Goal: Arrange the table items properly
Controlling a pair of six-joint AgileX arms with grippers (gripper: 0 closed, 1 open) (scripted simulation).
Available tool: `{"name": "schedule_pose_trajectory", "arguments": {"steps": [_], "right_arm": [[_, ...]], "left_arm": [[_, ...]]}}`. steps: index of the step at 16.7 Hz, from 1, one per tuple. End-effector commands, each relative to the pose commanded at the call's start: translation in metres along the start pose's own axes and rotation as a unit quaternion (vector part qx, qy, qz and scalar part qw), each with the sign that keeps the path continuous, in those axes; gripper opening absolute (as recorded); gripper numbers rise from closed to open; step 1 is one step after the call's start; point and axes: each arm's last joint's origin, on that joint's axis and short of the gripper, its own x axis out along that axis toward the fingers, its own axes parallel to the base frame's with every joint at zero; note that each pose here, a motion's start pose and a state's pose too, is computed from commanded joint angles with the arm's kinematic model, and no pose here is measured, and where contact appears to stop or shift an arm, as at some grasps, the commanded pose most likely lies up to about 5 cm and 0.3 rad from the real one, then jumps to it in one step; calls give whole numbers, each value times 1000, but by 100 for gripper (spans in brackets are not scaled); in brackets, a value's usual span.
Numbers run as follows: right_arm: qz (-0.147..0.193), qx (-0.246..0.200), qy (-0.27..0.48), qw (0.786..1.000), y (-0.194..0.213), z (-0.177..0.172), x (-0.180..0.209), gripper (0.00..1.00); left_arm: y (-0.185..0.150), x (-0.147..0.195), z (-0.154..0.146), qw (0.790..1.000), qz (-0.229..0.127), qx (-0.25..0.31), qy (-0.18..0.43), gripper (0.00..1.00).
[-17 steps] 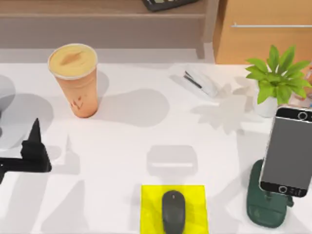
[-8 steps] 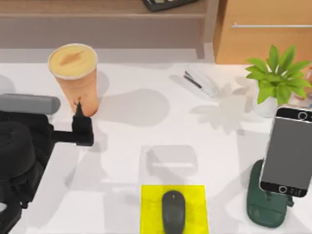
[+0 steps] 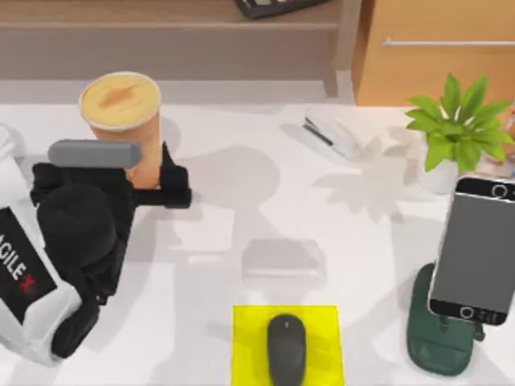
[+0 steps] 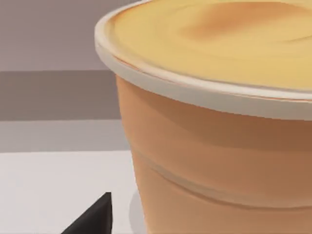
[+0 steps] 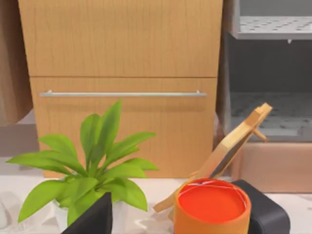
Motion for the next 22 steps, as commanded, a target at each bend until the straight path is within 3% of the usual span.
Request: {"name": "schedule_pose_trajectory", "arguments": {"steps": [18, 22], "right_arm": [[0, 0, 0, 1000, 0, 0, 0, 100], [0, 0, 0, 1000, 0, 0, 0, 100]], "left_arm": [[0, 39, -1, 1000, 7, -8, -16, 100], [0, 39, -1, 1000, 7, -8, -16, 70]]}}
